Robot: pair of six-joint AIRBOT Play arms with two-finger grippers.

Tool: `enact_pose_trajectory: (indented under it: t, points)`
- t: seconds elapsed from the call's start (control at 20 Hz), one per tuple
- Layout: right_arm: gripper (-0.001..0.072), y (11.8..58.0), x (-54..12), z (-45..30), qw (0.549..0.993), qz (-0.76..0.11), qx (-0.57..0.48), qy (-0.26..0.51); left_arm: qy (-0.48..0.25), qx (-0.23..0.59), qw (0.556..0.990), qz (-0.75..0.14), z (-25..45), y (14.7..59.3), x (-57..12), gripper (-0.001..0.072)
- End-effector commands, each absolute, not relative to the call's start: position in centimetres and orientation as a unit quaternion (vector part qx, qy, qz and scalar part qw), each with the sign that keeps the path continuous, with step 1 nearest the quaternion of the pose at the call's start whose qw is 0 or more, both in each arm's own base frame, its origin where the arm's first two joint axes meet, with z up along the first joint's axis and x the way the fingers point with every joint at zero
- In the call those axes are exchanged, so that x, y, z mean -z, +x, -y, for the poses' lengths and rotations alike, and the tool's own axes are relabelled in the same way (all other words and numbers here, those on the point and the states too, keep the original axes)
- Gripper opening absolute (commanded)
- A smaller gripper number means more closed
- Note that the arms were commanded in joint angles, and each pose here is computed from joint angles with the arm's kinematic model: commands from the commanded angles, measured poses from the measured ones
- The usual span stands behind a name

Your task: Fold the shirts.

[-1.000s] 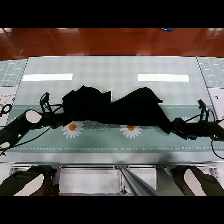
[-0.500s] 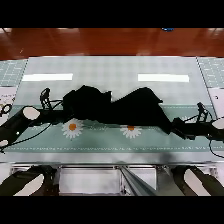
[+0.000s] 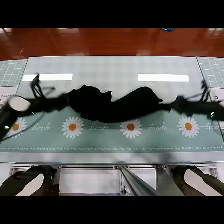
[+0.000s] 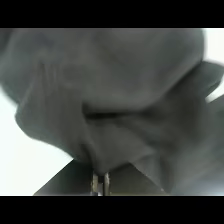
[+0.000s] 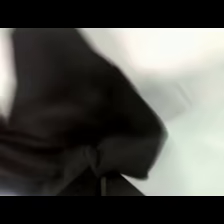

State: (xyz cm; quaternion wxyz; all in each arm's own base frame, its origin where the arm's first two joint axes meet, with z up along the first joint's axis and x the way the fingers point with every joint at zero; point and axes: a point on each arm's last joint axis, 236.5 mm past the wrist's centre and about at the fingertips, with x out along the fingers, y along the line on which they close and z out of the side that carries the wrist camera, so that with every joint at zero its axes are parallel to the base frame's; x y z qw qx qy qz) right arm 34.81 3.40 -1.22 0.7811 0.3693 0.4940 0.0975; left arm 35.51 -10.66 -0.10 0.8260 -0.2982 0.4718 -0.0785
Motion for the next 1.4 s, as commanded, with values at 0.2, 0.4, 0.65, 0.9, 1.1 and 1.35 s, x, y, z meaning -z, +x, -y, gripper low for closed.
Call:
enact_pose_trajectory:
  t: [0.2, 0.4, 0.65, 0.9, 1.1, 1.35]
  points:
    - [0.0023, 38.7, -30.5, -2.5, 0.933, -0.250, -0.171, 0.195, -0.278, 0.103, 0.936, -0.189, 4.6, 40.0, -27.4, 0.0018]
    - [0.0023, 32.8, -42.6, -3.2, 0.976, -0.126, -0.147, 0.099, -0.237, 0.097, 0.965, -0.051, 2.3, 34.9, -39.6, 0.0018]
    - [0.0023, 24.4, -47.4, -3.3, 0.996, -0.047, -0.078, 0.020, -0.159, 0.091, 0.982, 0.048, 3.0, 26.0, -46.5, 0.0018]
    - [0.0023, 18.4, -47.0, -1.8, 0.999, -0.049, 0.003, -0.003, -0.072, 0.046, 0.996, -0.002, 3.1, 20.3, -43.6, 0.0018]
    - [0.0023, 17.3, -45.0, -1.2, 0.996, -0.080, 0.024, 0.013, -0.082, 0.047, 0.990, -0.103, 3.1, 21.2, -37.6, 0.0018]
    - [0.0023, 23.9, -35.0, -0.7, 0.975, -0.210, -0.017, 0.077, -0.163, 0.120, 0.941, -0.273, 5.5, 26.8, -23.5, 0.0018]
